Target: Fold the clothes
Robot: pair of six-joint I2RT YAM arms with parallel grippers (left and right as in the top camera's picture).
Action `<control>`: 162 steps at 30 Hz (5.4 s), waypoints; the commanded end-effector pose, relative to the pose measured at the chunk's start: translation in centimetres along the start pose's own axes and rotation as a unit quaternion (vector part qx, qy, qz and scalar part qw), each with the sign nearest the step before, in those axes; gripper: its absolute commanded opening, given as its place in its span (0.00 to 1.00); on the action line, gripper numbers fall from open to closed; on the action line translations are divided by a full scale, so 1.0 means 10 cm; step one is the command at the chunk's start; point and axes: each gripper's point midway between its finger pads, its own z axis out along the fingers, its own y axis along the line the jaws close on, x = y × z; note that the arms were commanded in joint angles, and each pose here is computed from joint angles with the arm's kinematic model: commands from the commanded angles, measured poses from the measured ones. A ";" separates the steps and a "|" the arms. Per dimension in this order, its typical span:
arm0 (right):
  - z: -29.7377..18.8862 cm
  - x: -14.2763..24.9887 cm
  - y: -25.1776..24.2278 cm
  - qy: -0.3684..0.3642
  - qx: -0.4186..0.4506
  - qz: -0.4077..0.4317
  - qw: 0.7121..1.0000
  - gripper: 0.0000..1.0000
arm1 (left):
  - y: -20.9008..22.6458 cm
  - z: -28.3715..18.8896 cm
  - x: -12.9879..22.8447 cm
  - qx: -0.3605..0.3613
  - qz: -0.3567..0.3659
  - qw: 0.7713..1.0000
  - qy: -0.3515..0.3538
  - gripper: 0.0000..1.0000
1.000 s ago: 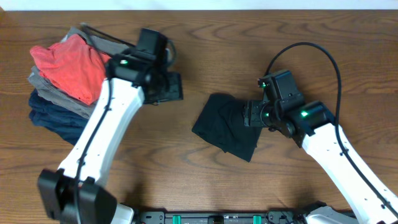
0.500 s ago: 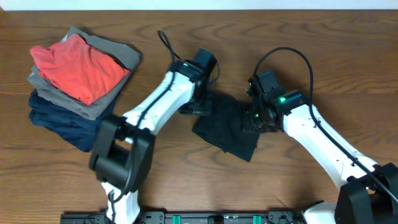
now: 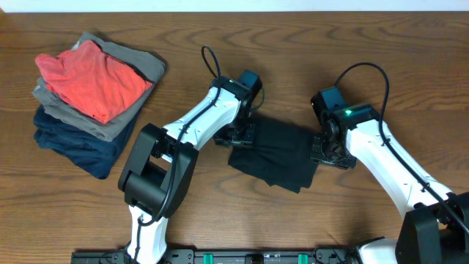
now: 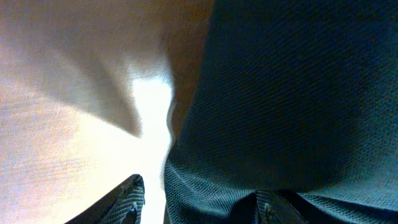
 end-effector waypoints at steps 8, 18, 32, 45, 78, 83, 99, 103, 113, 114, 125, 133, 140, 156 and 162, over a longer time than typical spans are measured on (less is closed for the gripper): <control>-0.01 -0.08 0.12 -0.004 -0.052 -0.073 0.996 0.38 | 0.19 -0.42 0.10 -0.035 -0.043 0.998 -0.036 0.59; -0.45 0.19 0.89 0.030 -0.338 -0.258 0.905 0.37 | 0.08 -1.09 -0.54 -0.017 0.022 0.971 -0.239 0.68; -0.17 0.56 1.21 0.031 -0.297 -0.309 0.903 0.40 | 0.04 -0.23 -0.63 0.003 0.034 0.989 -0.141 0.68; 0.63 0.62 0.53 0.042 -0.129 -0.220 0.966 0.44 | 0.35 0.17 0.01 -0.054 0.002 0.998 0.026 0.69; 0.64 -0.26 0.17 -0.096 -0.059 -0.131 0.985 0.75 | 0.29 -0.89 -0.57 0.156 -0.053 0.976 -0.140 0.96; 0.64 -0.24 0.15 -0.092 -0.057 -0.132 0.985 0.77 | 0.10 -0.61 -0.54 0.216 0.000 0.972 -0.092 0.98; 0.65 -0.20 0.14 -0.084 -0.055 -0.133 0.986 0.78 | -0.40 0.11 -0.56 0.311 0.042 0.949 -0.018 0.91; 0.66 -0.19 0.13 -0.080 -0.053 -0.133 0.986 0.78 | -0.51 0.12 -0.55 0.310 0.067 0.948 -0.026 0.51; 0.66 -0.16 0.10 -0.073 -0.048 -0.133 0.987 0.78 | 0.09 -0.25 -0.85 0.209 0.034 0.971 -0.115 0.06; 0.66 -0.16 0.09 -0.075 -0.045 -0.133 0.987 0.78 | 0.19 -0.38 -0.88 0.195 0.028 0.971 -0.133 0.06; 0.67 -0.18 0.06 -0.077 -0.038 -0.132 0.988 0.78 | 1.38 -2.17 -0.86 0.086 -0.067 0.920 -0.375 0.06; 0.67 -0.17 0.06 -0.077 -0.037 -0.132 0.988 0.78 | 2.32 -2.80 -0.64 0.004 -0.162 0.870 -0.465 0.06; 0.67 -0.18 0.06 -0.077 -0.038 -0.132 0.988 0.78 | 3.02 -2.89 -0.54 -0.023 -0.234 0.841 -0.488 0.06; 0.68 -0.11 0.04 -0.063 -0.036 -0.127 0.989 0.79 | 4.42 -2.24 -0.64 -0.053 -0.344 0.811 -0.471 0.49; 0.68 -0.12 0.04 -0.065 -0.036 -0.127 0.989 0.80 | 4.43 -2.72 -0.55 0.002 -0.334 0.782 -0.526 0.74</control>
